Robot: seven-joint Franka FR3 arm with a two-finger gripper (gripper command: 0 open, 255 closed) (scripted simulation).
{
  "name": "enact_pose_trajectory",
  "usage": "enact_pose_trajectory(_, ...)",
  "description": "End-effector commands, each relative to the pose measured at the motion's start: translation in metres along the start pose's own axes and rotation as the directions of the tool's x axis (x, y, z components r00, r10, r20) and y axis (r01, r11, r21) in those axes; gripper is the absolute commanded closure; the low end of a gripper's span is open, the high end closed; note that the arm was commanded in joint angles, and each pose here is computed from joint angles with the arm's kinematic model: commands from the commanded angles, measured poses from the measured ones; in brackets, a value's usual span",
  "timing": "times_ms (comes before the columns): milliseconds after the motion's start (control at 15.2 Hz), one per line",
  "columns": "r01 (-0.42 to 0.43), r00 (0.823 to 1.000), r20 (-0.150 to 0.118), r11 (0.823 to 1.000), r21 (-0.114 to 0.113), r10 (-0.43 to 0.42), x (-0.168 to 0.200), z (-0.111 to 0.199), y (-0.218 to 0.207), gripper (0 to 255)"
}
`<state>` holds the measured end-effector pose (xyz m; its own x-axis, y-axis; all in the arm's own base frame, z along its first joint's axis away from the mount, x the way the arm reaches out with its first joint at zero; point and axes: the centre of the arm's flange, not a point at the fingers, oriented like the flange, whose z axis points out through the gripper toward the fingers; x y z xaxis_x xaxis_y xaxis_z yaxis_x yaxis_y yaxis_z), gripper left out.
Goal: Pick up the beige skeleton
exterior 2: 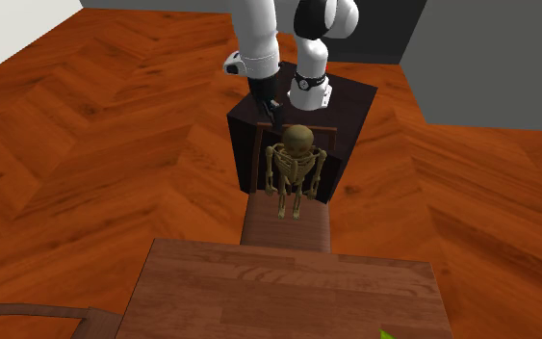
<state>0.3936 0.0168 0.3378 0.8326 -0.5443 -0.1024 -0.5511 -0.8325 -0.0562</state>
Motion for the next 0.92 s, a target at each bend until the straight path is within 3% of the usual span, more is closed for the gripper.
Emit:
enact_pose_trajectory(0, -0.057, 0.998, 0.002, 0.998, 0.023, 0.057, 0.012, 0.022, -0.009, 0)
enact_pose_trajectory(264, -0.147, 0.989, 0.010, 0.988, 0.057, 0.146, 0.030, 0.059, -0.020, 0)
enact_pose_trajectory(858, -0.147, 0.989, 0.010, 0.988, 0.057, 0.146, 0.034, 0.099, -0.017, 0)
